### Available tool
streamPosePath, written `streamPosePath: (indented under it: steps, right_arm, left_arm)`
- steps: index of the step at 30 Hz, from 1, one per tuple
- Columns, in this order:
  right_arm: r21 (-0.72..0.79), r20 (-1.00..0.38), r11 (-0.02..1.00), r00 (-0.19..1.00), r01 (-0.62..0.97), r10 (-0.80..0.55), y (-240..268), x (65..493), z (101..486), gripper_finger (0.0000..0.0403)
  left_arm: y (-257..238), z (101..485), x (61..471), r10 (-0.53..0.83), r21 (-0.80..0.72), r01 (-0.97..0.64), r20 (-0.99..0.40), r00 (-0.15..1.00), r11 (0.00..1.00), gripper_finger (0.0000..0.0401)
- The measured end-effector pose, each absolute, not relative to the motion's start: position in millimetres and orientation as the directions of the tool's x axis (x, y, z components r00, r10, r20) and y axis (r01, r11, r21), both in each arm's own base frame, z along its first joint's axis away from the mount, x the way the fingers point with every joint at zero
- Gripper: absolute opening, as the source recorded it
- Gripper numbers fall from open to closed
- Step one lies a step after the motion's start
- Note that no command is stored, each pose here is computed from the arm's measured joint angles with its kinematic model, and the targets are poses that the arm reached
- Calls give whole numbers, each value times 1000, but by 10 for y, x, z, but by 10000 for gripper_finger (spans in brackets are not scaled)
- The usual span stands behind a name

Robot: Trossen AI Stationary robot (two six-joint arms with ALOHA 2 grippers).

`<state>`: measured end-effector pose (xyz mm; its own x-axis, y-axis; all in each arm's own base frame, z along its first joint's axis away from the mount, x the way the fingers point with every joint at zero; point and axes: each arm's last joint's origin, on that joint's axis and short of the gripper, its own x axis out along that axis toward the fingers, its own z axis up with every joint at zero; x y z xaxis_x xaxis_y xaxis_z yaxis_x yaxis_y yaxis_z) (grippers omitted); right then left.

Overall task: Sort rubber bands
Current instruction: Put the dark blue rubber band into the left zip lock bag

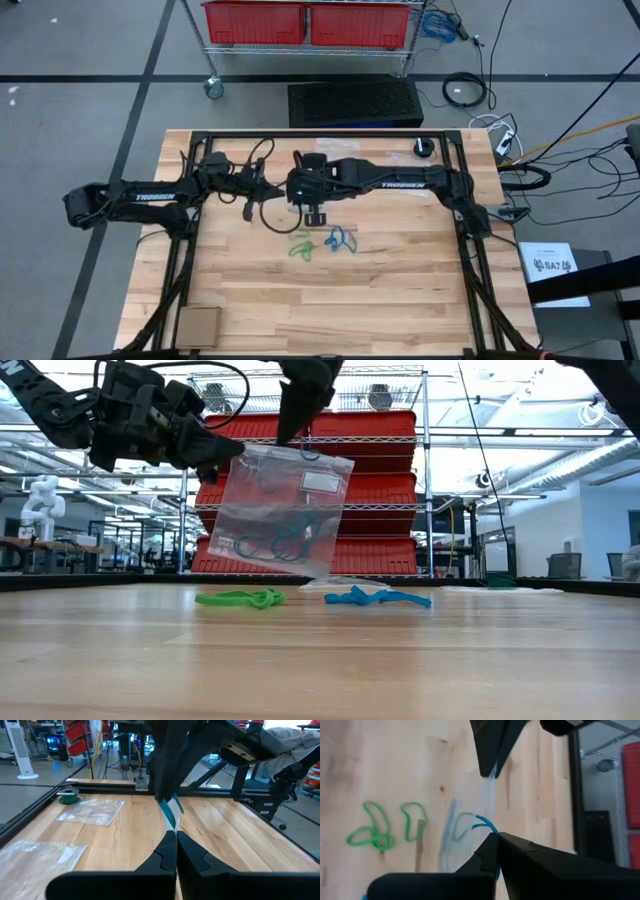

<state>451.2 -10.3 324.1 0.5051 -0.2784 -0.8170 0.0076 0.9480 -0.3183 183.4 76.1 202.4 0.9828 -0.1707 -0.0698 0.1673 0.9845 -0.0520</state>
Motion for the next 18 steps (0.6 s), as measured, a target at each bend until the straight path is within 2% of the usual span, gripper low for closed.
streamPosePath:
  steps: [4,14,18]
  right_arm:
    - [-271,-823,962,519,-3,-231,-131,4548,3208,0]
    - [-193,-872,981,462,-25,-160,-148,4675,2909,1]
    - [-178,-864,984,477,14,-162,-163,4681,2928,19]
  left_arm:
    - [760,2025,1834,-171,-47,168,-69,983,985,1]
    - [763,2026,1835,-162,-46,160,-68,984,986,1]
    - [763,2025,1835,-162,-48,159,-70,984,986,1]
